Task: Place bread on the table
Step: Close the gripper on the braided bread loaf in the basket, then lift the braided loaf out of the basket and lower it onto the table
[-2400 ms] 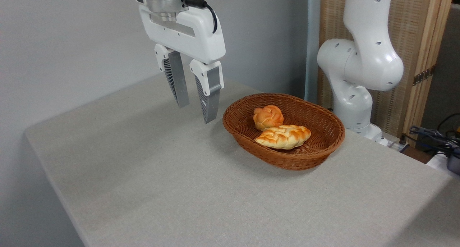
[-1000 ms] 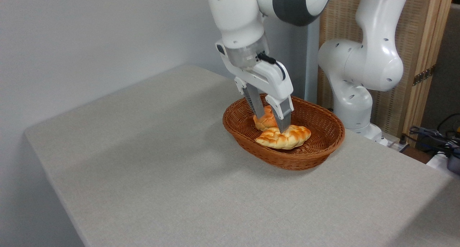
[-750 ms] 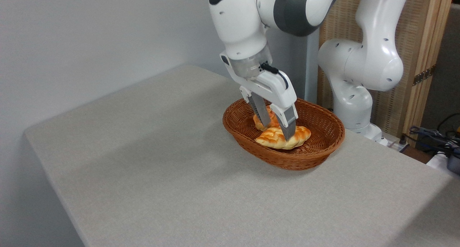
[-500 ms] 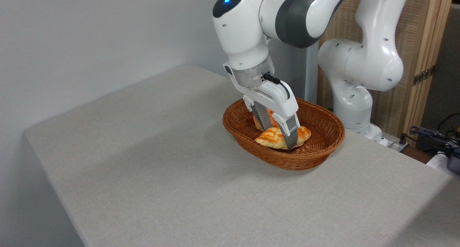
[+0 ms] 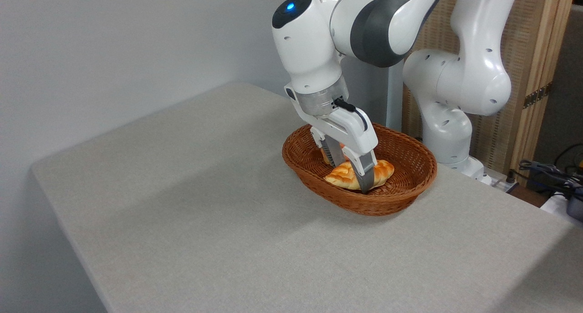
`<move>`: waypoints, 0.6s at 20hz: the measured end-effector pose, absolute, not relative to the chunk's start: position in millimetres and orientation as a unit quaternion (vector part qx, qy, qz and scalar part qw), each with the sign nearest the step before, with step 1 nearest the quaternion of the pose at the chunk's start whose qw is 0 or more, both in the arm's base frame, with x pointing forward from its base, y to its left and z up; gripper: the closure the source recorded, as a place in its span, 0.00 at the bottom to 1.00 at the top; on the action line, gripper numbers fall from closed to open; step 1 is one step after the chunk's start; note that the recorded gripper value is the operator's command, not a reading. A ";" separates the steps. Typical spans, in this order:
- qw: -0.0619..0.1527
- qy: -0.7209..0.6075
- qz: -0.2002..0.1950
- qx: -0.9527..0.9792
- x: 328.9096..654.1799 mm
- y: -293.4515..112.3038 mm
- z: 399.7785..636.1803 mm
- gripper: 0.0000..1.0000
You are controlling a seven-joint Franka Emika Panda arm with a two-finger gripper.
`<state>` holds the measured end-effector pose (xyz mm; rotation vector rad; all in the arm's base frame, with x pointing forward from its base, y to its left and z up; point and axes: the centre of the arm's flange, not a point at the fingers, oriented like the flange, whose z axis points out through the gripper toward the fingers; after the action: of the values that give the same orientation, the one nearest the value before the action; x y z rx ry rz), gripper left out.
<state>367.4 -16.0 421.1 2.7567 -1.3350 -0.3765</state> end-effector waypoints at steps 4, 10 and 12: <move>0.028 -0.434 -0.122 0.892 367.4 -16.1 421.2 0.74; 0.030 -0.449 -0.132 0.883 367.1 -24.6 438.0 0.72; 0.028 -0.458 -0.132 0.879 371.9 -30.8 466.8 0.71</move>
<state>371.9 -30.8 466.8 2.7112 -1.4143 -0.4068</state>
